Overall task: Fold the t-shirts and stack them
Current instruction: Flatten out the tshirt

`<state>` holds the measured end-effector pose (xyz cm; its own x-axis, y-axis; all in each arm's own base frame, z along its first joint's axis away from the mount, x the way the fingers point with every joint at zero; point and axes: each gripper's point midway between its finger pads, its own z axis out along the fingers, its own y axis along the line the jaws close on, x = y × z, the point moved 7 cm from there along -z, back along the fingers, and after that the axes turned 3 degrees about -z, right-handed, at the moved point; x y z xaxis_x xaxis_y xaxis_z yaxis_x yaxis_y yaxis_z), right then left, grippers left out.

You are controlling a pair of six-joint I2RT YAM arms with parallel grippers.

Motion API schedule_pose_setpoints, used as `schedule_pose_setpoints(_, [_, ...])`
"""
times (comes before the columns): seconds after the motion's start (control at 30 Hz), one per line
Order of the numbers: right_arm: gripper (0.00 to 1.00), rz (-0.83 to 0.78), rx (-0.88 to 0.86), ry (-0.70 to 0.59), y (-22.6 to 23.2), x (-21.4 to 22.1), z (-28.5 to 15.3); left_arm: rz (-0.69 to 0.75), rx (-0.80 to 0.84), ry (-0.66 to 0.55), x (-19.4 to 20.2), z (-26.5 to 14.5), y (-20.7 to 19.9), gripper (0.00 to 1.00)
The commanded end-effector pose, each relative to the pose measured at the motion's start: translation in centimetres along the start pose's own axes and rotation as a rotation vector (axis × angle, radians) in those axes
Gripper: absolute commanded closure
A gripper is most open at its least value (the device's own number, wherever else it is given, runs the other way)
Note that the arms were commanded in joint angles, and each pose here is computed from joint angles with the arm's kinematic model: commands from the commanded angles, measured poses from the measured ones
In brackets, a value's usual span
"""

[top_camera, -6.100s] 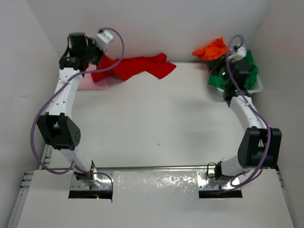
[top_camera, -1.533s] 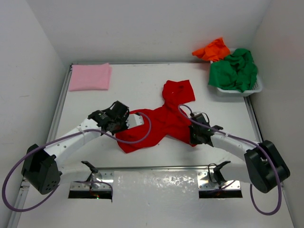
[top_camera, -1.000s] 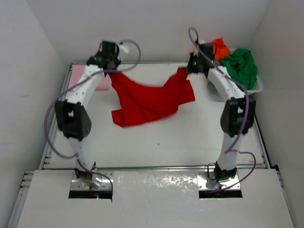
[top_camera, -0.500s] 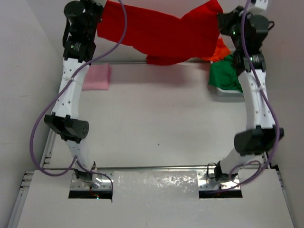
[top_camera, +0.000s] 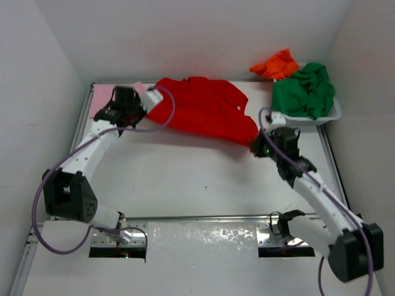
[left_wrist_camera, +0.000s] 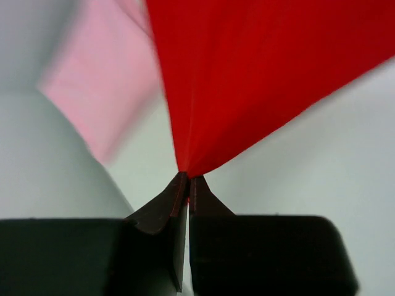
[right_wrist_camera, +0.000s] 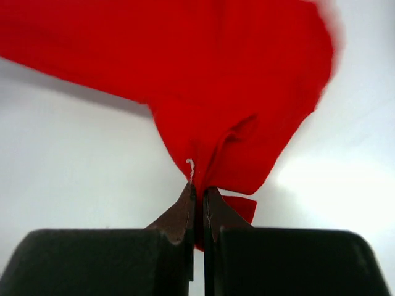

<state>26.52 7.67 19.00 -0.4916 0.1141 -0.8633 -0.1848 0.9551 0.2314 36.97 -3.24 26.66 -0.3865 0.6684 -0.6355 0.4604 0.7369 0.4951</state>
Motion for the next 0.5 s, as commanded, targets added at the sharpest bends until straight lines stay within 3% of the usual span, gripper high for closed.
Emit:
schedule_pose_setpoints(0.0, [1.00,-0.043,-0.047,0.024,2.3,4.1,-3.2,0.091,0.123,0.109,4.9,-5.6,-3.2,1.00])
schedule_pose_setpoints(0.13, [1.00,0.023,-0.080,0.255,2.5,13.8,-4.9,0.134,0.275,0.279,13.5,-7.8,-9.6,1.00])
schedule_pose_setpoints(0.2, [1.00,0.004,-0.100,0.351,2.8,16.3,-6.0,0.157,0.289,0.330,16.2,-8.1,-11.3,1.00])
schedule_pose_setpoints(0.3, [1.00,-0.059,-0.099,0.430,2.8,17.6,-7.0,0.178,0.294,0.426,20.8,-8.4,-13.9,1.00])
schedule_pose_setpoints(0.47, [1.00,-0.107,-0.097,0.479,2.6,17.3,-8.2,0.146,0.272,0.483,22.2,-9.1,-14.6,1.00])
